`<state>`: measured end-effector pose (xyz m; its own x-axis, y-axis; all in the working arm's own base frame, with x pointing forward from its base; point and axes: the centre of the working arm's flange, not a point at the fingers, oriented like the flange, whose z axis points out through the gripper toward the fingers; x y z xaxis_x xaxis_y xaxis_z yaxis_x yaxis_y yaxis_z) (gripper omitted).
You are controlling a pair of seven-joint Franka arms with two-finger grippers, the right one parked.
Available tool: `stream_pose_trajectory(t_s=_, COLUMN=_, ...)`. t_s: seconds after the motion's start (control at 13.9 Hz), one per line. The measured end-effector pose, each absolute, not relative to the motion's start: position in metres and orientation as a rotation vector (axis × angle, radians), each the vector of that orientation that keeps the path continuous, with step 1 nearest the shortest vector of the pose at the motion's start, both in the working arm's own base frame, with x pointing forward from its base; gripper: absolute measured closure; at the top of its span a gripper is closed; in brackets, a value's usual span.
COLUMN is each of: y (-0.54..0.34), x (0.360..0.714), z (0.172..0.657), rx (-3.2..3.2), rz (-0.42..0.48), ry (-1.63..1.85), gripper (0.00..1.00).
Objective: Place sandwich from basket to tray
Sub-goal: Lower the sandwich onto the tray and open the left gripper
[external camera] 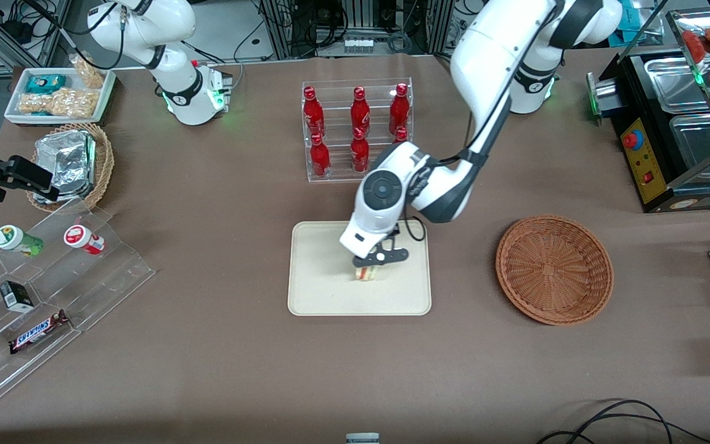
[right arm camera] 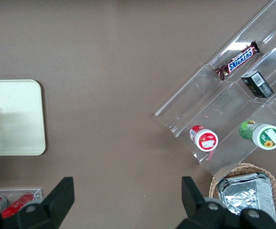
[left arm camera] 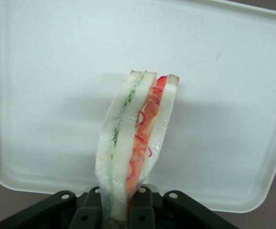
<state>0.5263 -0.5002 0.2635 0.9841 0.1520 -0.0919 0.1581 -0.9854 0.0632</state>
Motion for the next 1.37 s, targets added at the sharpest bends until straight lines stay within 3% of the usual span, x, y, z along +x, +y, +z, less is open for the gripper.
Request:
stream_pose_trajectory(t_s=0.5, y=-0.512, x=0.541, z=0.233, rx=3.054, rz=-0.037, ry=0.258, gripper=0.85)
stream_pose_trajectory(t_s=0.65, y=-0.513, x=0.543, z=0.236, rx=3.055, rz=-0.016, ry=0.264, gripper=0.81)
stream_pose_trajectory(t_s=0.94, y=-0.515, x=0.546, z=0.263, rx=3.042, rz=0.016, ry=0.266, gripper=0.44)
stream_pose_trajectory(t_s=1.23, y=-0.489, x=0.525, z=0.397, rx=3.138, rz=-0.036, ry=0.249, gripper=0.04)
stream_pose_trajectory(t_s=1.37, y=-0.459, x=0.514, z=0.458, rx=3.222, rz=0.005, ry=0.263, gripper=0.00)
